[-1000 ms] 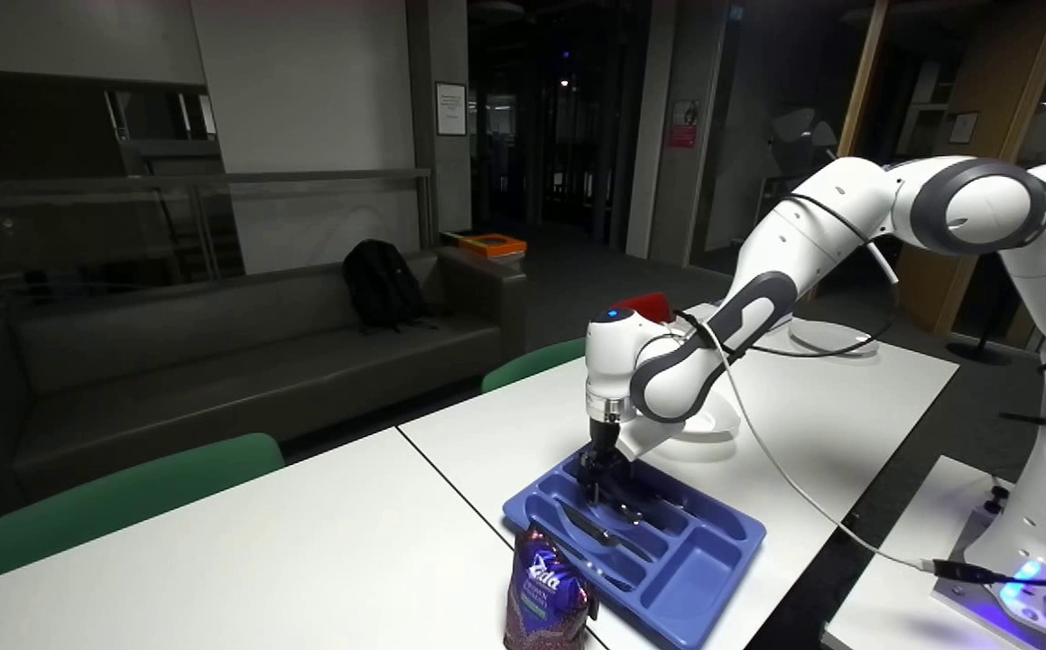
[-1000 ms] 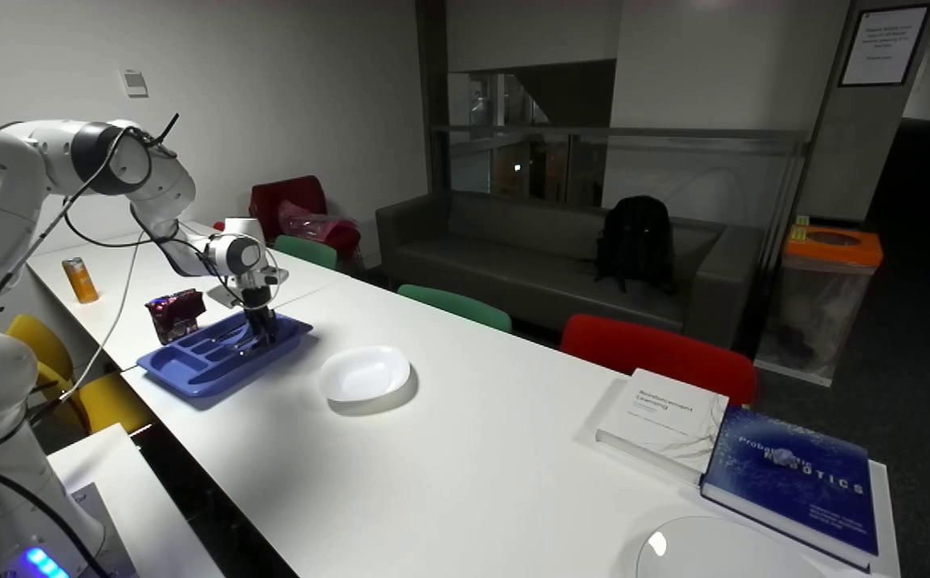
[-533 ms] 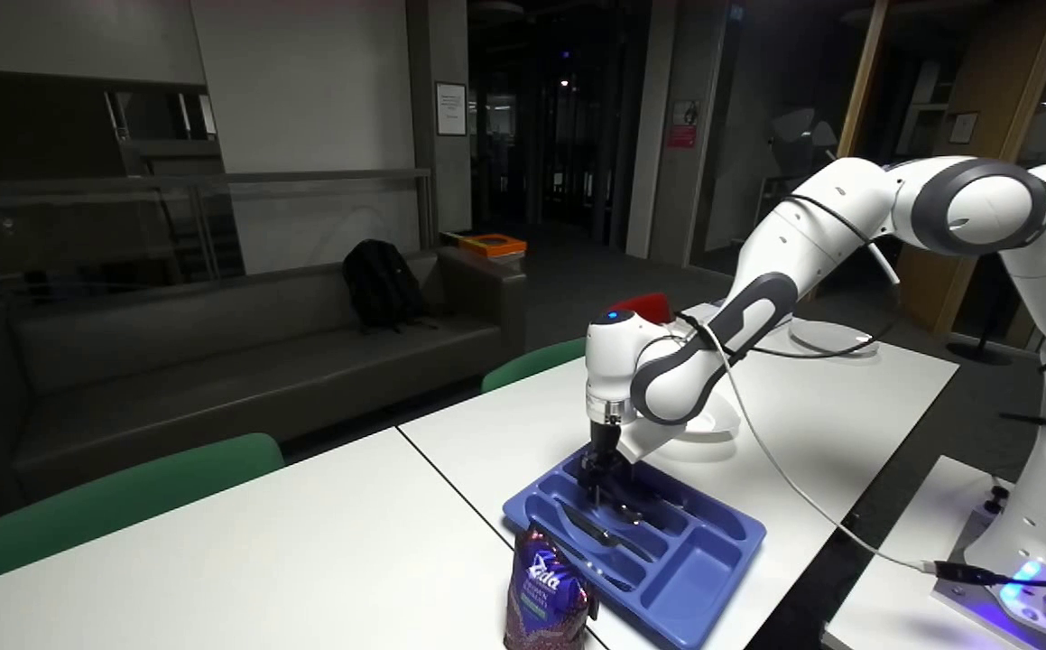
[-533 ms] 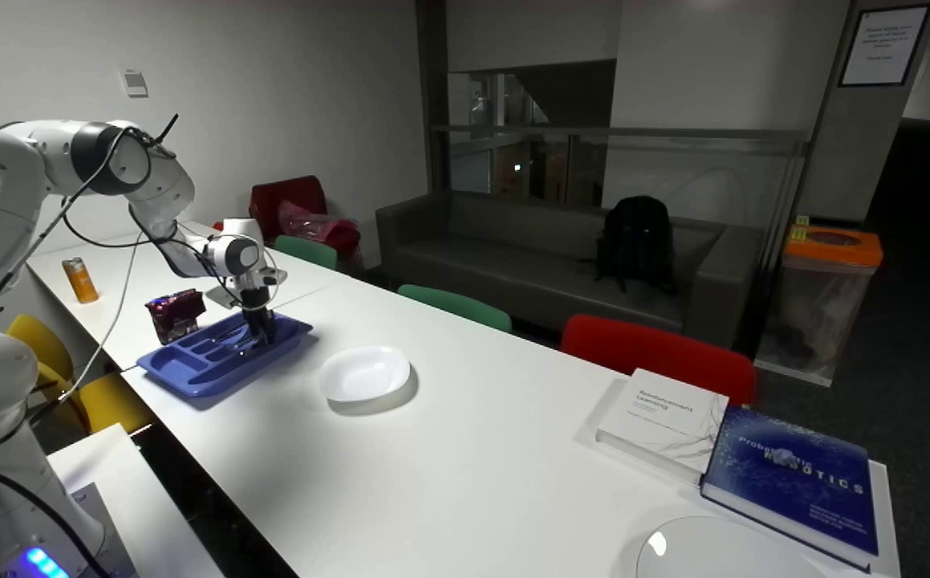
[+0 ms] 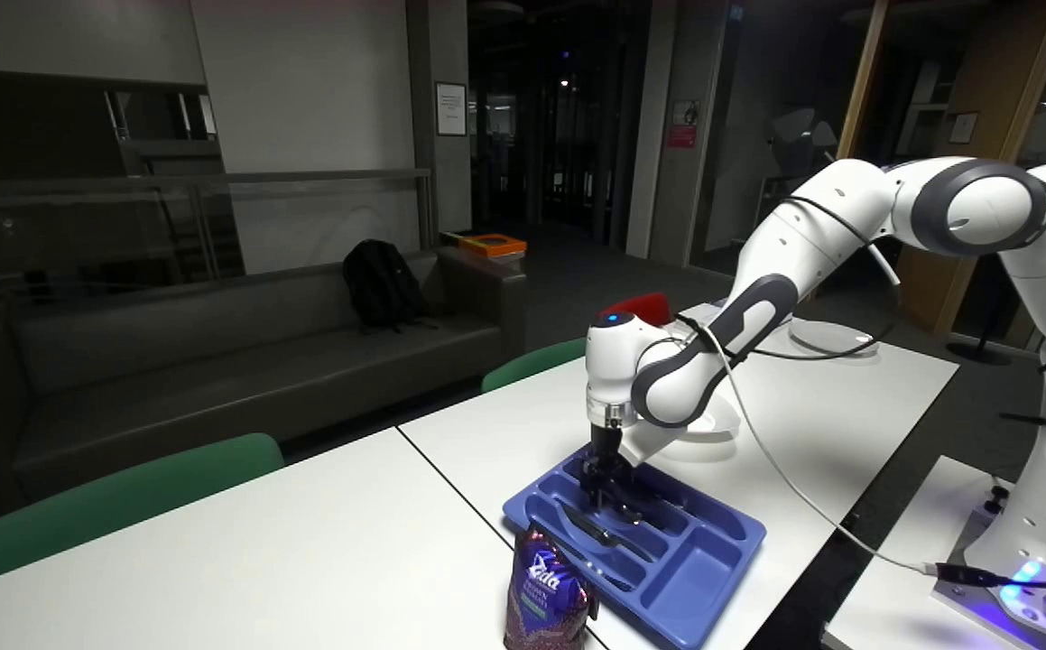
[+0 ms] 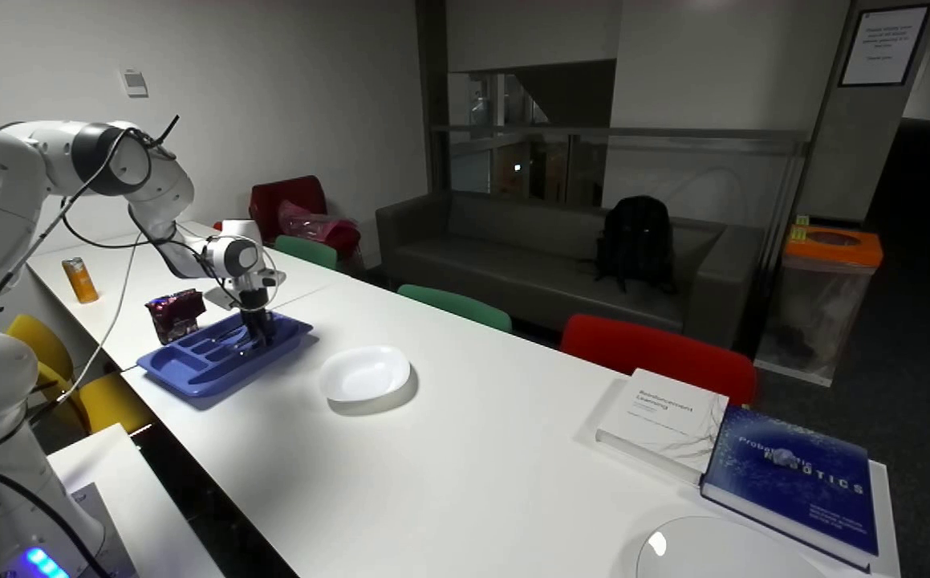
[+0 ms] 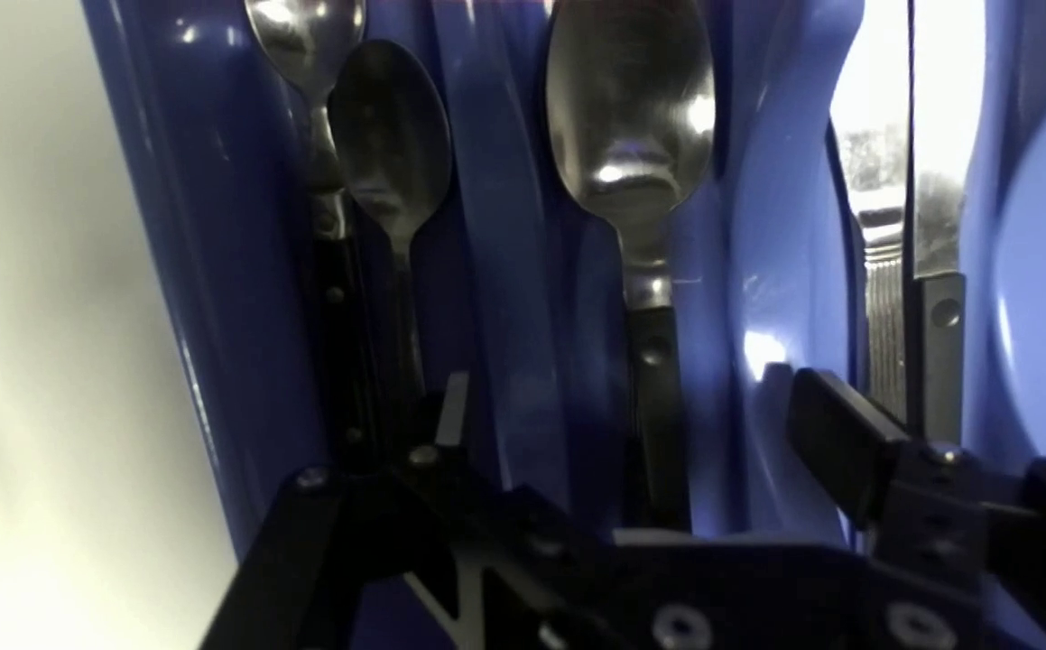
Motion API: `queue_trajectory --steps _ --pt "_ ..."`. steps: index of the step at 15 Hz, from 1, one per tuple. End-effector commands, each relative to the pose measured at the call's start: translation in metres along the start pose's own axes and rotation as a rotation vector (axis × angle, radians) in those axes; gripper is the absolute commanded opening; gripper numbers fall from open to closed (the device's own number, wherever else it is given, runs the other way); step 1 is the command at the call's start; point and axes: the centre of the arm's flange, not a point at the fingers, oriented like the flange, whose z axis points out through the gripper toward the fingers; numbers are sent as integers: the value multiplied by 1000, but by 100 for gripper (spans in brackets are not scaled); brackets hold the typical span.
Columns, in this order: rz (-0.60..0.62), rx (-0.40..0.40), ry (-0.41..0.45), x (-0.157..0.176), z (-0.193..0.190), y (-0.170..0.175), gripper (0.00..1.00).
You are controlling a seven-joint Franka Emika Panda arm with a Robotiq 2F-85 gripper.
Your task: Pick one teaspoon and put it on the counter
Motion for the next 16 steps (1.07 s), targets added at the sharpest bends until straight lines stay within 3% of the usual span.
queue_trajectory --steps 1,9,16 --pt "-29 11 8 -4 2 3 62" --pt "-42 14 2 -7 -1 -2 2" --pt "-18 -23 19 -15 -27 4 3"
